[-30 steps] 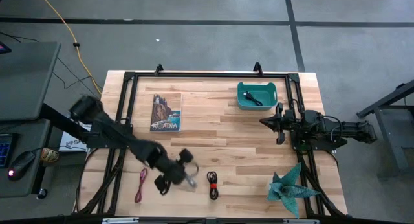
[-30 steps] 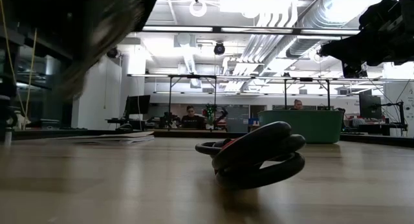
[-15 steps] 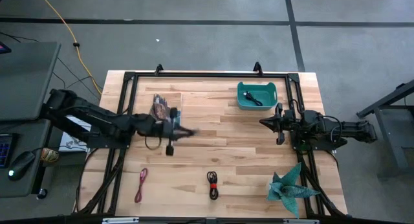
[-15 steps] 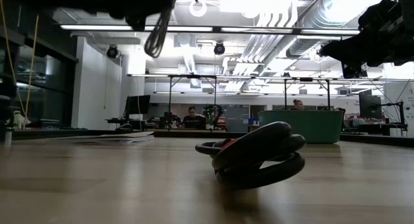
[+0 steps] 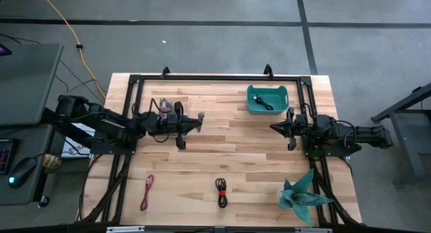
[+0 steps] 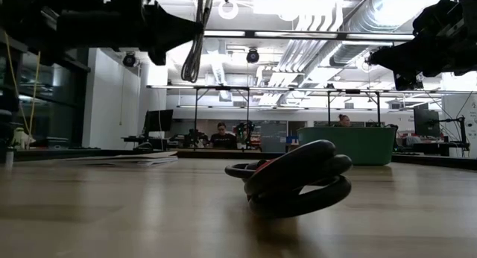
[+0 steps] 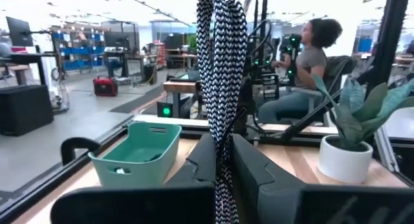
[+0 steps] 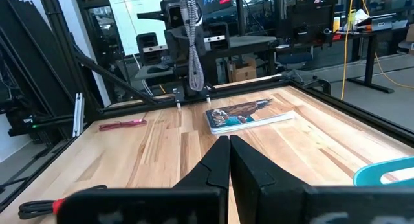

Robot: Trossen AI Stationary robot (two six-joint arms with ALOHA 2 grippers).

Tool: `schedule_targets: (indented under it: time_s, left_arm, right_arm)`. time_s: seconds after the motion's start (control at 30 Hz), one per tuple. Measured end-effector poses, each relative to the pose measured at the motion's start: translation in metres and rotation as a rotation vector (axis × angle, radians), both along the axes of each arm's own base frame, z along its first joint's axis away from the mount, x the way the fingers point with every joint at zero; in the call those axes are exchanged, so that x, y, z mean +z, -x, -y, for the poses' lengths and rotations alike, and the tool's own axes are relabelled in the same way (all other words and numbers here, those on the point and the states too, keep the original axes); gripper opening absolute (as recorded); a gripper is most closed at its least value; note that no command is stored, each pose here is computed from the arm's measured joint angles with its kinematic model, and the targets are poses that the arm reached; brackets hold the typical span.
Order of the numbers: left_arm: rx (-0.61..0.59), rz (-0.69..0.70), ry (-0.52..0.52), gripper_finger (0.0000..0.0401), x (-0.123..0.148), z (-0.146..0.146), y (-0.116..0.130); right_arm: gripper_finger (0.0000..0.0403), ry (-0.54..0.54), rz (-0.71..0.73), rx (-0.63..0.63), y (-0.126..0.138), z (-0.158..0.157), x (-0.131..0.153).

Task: Pick and place USB-C Cables
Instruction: Put the white charger cable into the green bin

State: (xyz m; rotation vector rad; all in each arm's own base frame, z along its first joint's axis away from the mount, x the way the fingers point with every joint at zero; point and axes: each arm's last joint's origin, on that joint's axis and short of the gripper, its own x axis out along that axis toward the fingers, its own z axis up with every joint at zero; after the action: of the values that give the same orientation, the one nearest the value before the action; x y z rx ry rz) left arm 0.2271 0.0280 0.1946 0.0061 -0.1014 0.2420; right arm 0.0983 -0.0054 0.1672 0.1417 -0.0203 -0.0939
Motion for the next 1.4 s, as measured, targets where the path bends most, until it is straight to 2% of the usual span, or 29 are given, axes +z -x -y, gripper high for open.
schedule_targets:
  time_s: [0.1, 0.23, 0.37, 0.5, 0.7, 0.87, 0.93, 1.2, 1.4]
  left_arm:
    - [-0.008, -0.005, 0.005, 0.0000, -0.002, 0.000, -0.001]
    - [-0.007, -0.008, 0.018, 0.0000, -0.003, 0.000, -0.002]
    - [-0.007, -0.010, 0.024, 0.0000, -0.003, -0.001, -0.007]
    - [-0.012, -0.016, 0.024, 0.0000, -0.001, -0.002, -0.019]
    - [-0.017, -0.038, 0.025, 0.0000, -0.004, -0.006, -0.041]
    - [-0.018, -0.024, 0.030, 0.0000, 0.000, -0.012, -0.049]
    - [-0.012, -0.011, 0.037, 0.0000, 0.002, -0.015, -0.050]
    - [-0.006, 0.009, 0.051, 0.0000, 0.007, -0.017, -0.049]
    - [-0.053, -0.007, 0.056, 0.0000, 0.005, -0.015, -0.049]
  right_arm:
    - [0.0000, -0.001, 0.000, 0.000, 0.000, 0.000, 0.000]
    - [0.0000, -0.055, 0.013, 0.000, 0.000, 0.000, 0.001]
    - [0.0000, -0.061, 0.117, 0.003, 0.000, 0.000, 0.011]
    - [0.0000, -0.047, 0.202, 0.005, -0.002, 0.000, 0.020]
    - [0.0004, -0.054, 0.214, -0.017, -0.013, 0.001, 0.022]
    - [0.0032, -0.012, 0.233, -0.028, -0.027, 0.002, 0.029]
    - [0.0050, 0.022, 0.237, -0.042, -0.034, 0.003, 0.041]
    - [0.0111, 0.121, 0.131, -0.062, -0.072, 0.004, 0.071]
    - [0.0145, 0.115, 0.027, -0.071, -0.102, 0.006, 0.064]
